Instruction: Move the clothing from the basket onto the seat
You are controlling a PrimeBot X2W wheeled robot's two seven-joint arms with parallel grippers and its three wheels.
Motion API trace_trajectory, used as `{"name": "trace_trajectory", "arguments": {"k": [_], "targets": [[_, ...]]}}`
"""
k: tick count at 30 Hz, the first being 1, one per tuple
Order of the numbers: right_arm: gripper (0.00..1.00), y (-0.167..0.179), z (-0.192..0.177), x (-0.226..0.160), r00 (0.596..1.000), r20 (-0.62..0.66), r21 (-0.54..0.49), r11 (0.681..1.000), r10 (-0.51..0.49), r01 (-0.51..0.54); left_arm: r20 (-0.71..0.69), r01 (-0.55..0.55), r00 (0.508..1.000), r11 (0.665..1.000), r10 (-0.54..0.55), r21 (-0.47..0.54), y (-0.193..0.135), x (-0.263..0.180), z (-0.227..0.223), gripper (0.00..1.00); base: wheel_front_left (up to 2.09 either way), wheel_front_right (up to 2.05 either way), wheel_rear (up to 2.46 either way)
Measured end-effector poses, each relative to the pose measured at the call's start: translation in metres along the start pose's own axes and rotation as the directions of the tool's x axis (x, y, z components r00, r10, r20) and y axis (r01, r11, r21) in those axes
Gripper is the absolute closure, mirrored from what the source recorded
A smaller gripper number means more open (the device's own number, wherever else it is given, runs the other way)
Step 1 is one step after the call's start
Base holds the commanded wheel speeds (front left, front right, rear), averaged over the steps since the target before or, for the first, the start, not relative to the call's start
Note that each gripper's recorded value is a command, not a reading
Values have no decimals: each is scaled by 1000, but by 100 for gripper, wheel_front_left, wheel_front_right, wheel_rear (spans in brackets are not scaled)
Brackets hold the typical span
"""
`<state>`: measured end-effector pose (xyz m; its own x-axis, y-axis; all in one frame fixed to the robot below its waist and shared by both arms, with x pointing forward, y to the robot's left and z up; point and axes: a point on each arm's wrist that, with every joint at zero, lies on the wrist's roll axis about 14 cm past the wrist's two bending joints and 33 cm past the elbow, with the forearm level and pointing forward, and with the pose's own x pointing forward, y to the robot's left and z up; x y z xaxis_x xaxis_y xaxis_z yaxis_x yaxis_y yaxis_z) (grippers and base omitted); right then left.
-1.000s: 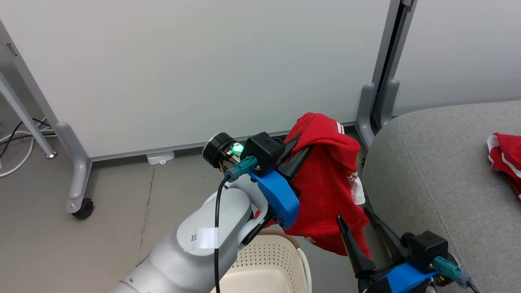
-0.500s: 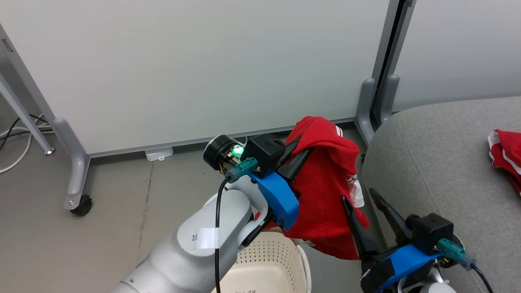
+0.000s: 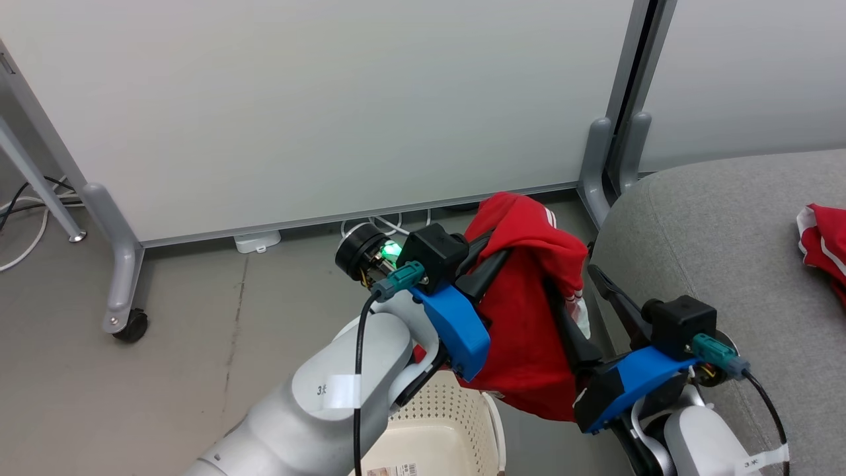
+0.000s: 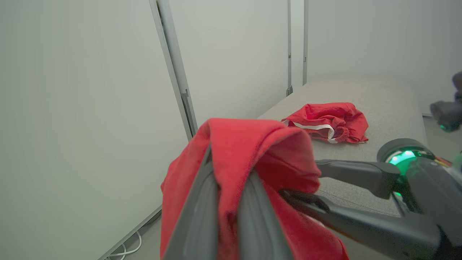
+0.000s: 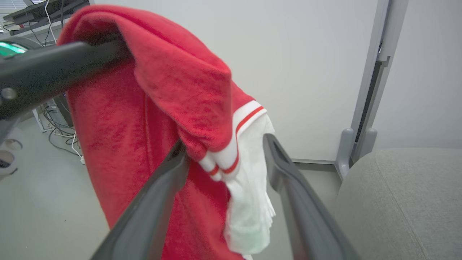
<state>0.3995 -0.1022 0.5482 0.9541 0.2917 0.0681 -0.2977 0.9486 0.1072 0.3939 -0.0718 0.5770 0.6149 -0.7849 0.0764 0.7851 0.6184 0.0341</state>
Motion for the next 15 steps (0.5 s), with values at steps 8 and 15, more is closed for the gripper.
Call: {"name": "trace_trajectory", "arguments": {"k": [8, 15], "targets": [[0, 1, -7, 21, 999, -39, -5, 1000, 19, -20, -12, 8, 1000, 1000, -8, -11, -2, 0, -6, 100, 0, 0, 0], [100, 9, -14, 32, 997, -65, -5, 999, 49, -50, -14, 15, 1000, 1000, -15, -13, -3, 0, -6, 100, 0, 0, 0]]}}
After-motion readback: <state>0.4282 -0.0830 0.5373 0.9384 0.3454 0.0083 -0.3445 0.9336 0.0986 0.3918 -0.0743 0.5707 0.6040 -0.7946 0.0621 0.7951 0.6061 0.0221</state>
